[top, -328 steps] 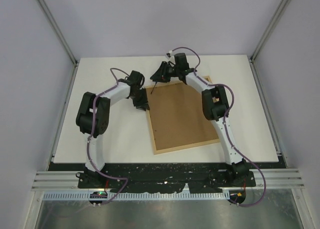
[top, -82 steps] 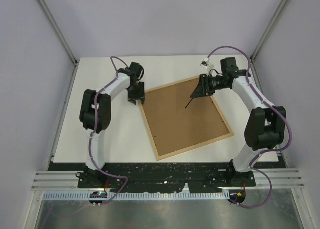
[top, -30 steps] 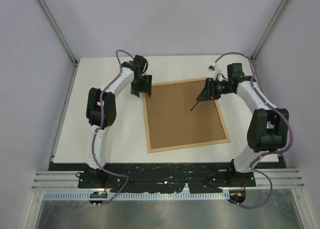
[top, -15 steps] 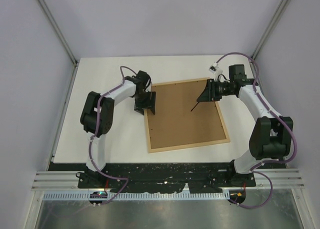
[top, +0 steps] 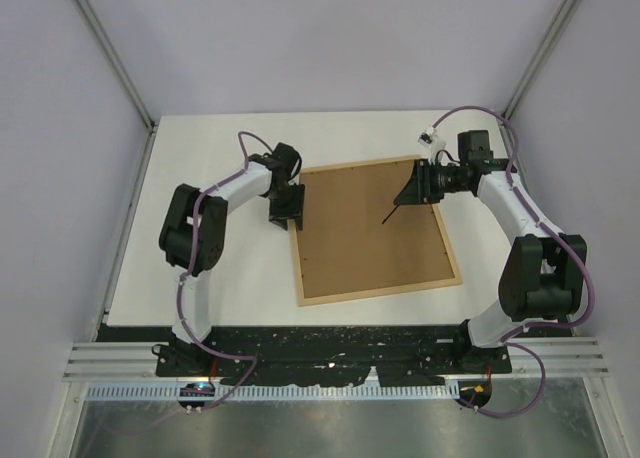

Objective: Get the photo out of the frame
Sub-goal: Adjust the photo frame at the center of the board.

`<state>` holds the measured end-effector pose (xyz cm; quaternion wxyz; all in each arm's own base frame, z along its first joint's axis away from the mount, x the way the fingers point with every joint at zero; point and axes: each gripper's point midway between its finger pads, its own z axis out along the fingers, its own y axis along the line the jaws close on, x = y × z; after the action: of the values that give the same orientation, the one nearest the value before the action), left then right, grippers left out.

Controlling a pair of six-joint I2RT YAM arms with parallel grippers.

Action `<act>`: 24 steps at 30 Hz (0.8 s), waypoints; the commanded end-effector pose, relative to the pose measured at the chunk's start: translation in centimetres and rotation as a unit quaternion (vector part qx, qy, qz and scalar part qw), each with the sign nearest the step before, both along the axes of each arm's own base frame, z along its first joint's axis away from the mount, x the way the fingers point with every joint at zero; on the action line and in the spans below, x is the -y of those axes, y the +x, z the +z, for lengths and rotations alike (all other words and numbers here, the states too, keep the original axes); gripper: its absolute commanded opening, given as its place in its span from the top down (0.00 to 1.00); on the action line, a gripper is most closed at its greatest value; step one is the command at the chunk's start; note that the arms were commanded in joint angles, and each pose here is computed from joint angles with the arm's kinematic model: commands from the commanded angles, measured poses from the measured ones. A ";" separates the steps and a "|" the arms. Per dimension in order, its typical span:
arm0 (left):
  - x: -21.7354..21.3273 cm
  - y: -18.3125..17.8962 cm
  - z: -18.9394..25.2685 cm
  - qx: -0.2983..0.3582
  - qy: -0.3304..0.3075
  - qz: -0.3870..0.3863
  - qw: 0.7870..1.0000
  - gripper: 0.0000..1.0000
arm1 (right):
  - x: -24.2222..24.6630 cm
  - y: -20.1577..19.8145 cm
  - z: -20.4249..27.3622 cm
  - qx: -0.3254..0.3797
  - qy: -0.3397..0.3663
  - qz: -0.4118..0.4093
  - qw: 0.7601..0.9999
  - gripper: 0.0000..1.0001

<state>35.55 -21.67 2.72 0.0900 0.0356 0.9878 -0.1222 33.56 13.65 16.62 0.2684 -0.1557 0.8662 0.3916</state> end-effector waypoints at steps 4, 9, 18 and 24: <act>-0.2 0.2 2.2 0.038 -0.008 0.011 0.999 0.56 | -0.2 0.3 1.8 0.034 0.008 0.001 0.999 0.92; -0.1 0.2 2.1 0.036 -0.008 0.012 0.999 0.61 | -0.2 0.3 1.7 0.033 0.010 -0.001 0.999 0.92; 0.5 0.6 1.3 0.020 -0.013 0.011 1.000 0.73 | -0.3 0.2 1.9 0.036 0.013 0.001 0.999 0.92; 0.4 0.4 2.2 0.034 -0.018 0.009 0.999 0.92 | -0.4 0.2 1.7 0.033 0.013 0.002 0.999 0.92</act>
<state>34.64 -21.32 2.99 0.0857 0.0198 0.9885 -0.1228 33.56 13.71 16.43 0.2665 -0.1487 0.8669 0.3941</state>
